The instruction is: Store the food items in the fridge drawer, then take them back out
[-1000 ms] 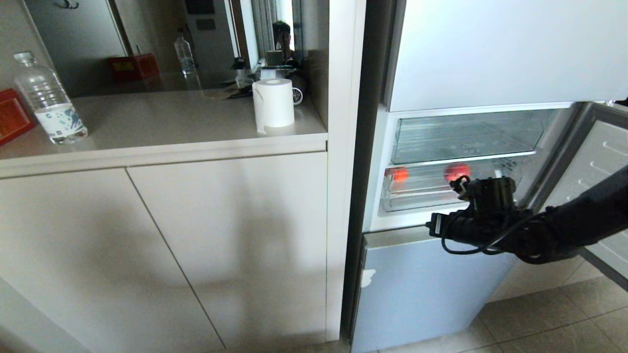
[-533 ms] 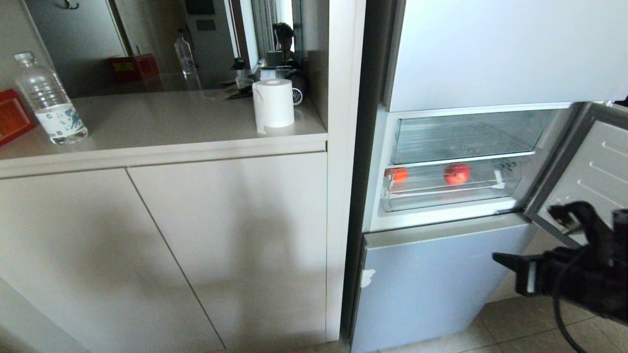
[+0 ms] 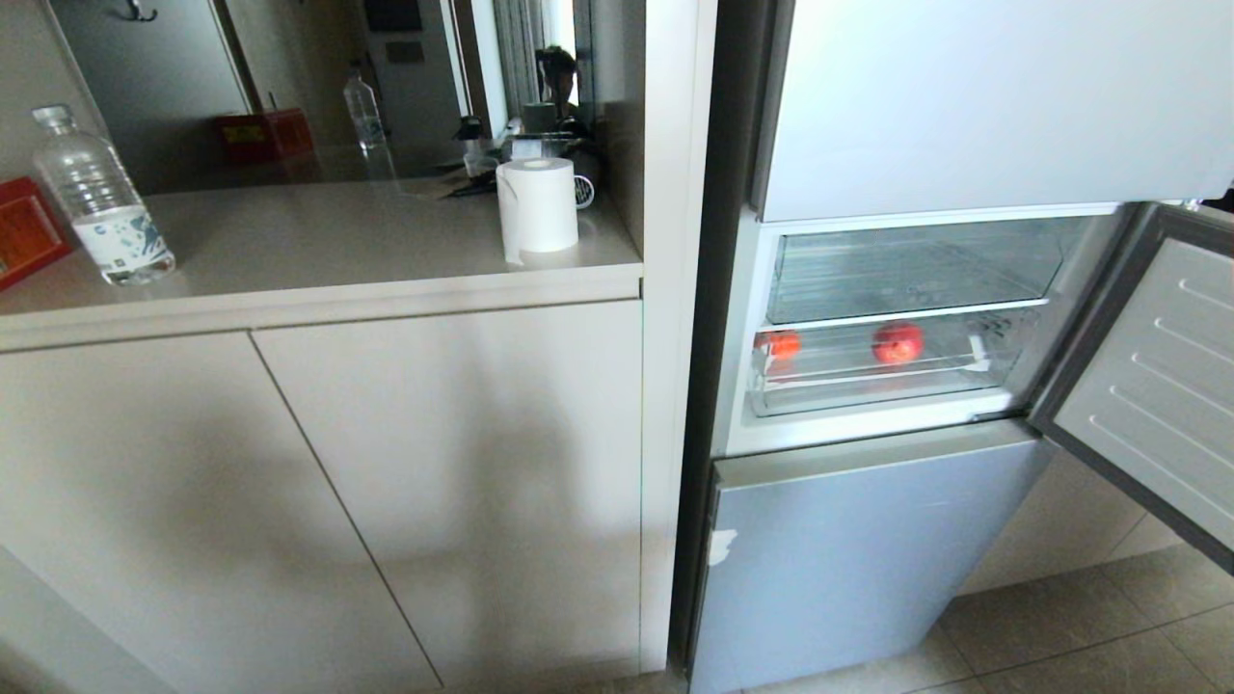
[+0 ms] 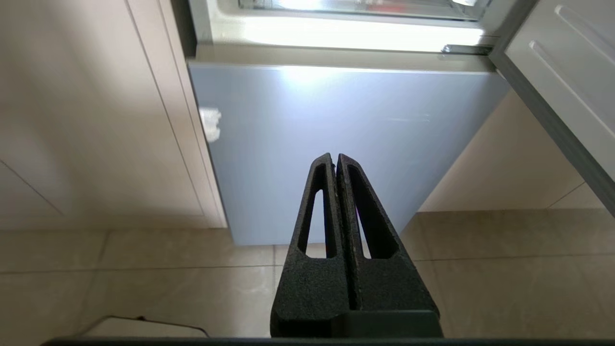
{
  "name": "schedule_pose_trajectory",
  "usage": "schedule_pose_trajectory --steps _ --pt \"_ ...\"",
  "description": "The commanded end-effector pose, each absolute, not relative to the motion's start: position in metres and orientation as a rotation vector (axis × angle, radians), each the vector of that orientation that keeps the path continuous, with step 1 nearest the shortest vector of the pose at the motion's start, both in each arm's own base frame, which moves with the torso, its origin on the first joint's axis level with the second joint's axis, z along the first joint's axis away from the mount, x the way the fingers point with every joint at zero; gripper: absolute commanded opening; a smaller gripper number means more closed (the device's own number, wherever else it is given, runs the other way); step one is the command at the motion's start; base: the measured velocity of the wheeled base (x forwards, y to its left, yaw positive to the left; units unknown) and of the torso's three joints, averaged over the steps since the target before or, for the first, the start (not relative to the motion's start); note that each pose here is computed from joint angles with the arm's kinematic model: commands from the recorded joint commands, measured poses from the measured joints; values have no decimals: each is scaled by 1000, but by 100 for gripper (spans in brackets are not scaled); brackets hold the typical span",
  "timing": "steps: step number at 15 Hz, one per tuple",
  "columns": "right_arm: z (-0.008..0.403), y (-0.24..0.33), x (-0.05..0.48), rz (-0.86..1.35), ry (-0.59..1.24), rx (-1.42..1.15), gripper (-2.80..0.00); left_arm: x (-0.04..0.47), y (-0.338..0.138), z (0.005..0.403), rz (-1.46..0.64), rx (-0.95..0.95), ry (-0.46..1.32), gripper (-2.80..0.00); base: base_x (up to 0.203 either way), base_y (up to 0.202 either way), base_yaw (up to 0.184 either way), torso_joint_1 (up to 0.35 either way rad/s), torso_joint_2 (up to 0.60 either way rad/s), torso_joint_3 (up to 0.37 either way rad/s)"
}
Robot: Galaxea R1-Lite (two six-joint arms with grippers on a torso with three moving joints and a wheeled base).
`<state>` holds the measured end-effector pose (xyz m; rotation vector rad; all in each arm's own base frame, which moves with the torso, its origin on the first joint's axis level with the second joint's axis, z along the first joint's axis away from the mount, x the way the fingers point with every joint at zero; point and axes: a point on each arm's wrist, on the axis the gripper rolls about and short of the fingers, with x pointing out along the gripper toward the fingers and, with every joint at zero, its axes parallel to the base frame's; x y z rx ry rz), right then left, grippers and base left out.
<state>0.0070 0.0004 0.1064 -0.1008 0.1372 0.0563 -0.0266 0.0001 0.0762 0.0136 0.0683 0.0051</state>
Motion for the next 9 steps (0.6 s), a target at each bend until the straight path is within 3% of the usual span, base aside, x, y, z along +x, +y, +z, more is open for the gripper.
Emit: schedule_pose_trajectory --steps 1,9 --pt "85 0 -23 48 -27 -115 -280 -26 0 76 6 14 71 -280 0 0 0 0 0 0" --pt "75 1 -23 63 -5 -116 -280 -26 0 76 6 14 71 -280 0 0 0 0 0 0"
